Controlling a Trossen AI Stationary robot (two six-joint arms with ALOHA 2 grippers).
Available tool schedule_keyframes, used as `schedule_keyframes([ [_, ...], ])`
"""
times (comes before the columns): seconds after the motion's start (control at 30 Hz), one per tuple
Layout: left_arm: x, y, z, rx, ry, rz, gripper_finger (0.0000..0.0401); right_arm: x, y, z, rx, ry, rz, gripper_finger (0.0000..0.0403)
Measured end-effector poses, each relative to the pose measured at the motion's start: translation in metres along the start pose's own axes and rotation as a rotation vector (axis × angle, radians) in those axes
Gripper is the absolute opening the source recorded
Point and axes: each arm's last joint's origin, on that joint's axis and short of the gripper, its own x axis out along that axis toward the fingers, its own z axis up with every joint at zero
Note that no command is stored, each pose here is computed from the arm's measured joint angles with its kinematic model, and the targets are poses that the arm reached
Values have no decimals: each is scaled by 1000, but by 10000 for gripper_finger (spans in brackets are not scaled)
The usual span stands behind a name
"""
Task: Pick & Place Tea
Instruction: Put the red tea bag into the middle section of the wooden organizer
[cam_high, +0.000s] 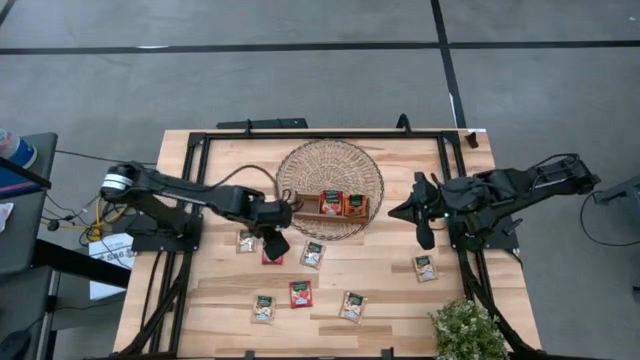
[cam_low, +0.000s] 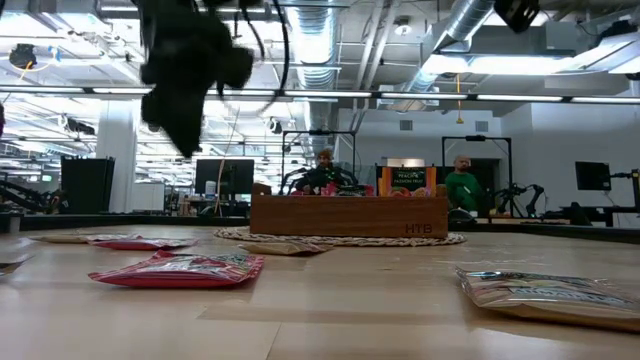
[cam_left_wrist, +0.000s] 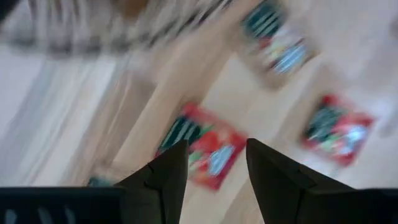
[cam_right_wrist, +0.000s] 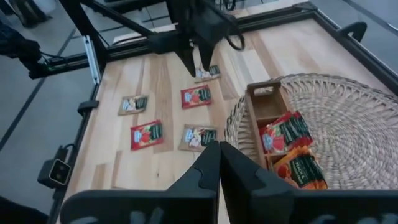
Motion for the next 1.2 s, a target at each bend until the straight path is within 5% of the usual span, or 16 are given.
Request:
schedule_keyframes([
  [0.2,30,15,2,22,187,103,154,9,1,-2,-8,33,-7,1],
  [0.37,39,14,4,173,172,122,154,15,3,-3,-11,48,-11,0],
  [0.73,40,10,9,280,138,60,156,17,5,3,3,-10,6,1],
  [1.2,48,13,6,309,113,69,246,17,5,3,62,-8,5,1],
])
